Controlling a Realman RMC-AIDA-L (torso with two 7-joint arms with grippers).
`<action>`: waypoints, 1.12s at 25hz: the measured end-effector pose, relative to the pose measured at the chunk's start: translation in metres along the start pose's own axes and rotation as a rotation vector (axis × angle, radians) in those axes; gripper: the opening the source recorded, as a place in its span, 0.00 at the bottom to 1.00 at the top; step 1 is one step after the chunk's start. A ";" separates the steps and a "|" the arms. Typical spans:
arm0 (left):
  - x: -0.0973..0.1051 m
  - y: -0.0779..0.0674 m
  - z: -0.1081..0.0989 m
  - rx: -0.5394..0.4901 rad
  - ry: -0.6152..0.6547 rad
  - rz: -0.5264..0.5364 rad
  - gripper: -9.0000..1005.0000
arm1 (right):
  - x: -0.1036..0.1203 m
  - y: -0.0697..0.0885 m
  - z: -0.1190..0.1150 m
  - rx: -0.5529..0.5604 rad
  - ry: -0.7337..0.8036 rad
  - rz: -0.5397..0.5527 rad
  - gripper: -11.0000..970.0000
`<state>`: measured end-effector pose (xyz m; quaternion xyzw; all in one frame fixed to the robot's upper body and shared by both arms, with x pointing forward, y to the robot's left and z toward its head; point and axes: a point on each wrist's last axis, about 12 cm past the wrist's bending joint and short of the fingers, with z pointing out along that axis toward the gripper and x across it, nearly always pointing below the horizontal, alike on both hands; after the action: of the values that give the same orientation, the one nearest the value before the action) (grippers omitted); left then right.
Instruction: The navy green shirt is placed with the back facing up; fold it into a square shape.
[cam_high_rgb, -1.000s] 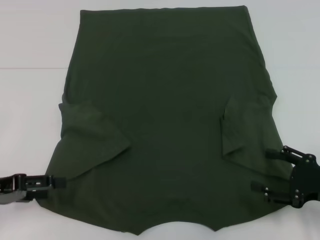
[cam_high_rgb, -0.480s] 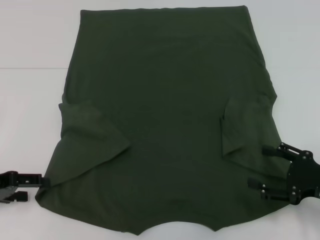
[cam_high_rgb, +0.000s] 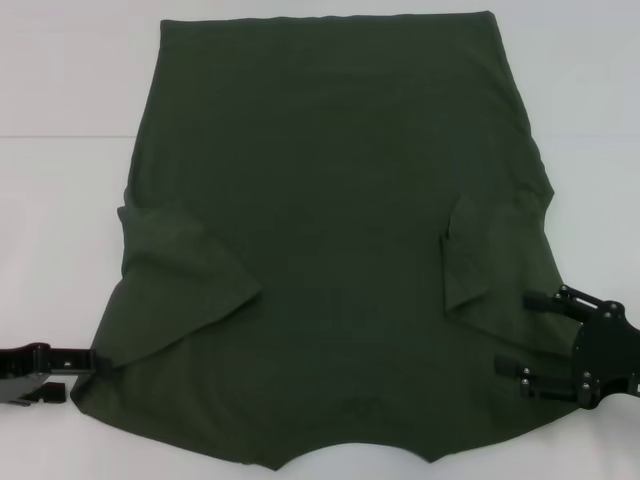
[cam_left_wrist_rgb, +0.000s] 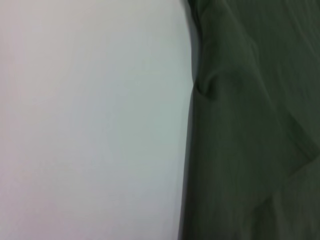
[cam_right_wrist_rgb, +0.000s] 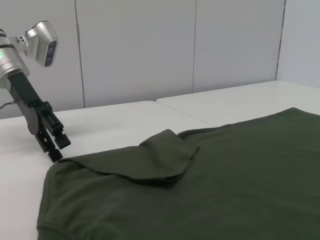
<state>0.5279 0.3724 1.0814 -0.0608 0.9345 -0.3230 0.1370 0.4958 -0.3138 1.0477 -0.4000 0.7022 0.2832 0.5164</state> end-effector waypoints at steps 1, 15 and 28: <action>0.000 0.000 0.001 0.000 0.002 -0.001 0.76 | 0.000 0.000 0.000 0.000 0.000 0.000 0.97; 0.001 -0.003 0.007 0.011 0.010 0.005 0.76 | 0.000 0.001 0.001 -0.002 -0.001 0.004 0.97; -0.002 -0.022 0.025 0.053 0.023 0.039 0.76 | 0.001 0.001 0.001 0.001 0.002 0.006 0.97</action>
<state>0.5379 0.3412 1.0770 -0.0351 0.9280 -0.3458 0.1340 0.4952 -0.3129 1.0461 -0.3979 0.7041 0.2842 0.5148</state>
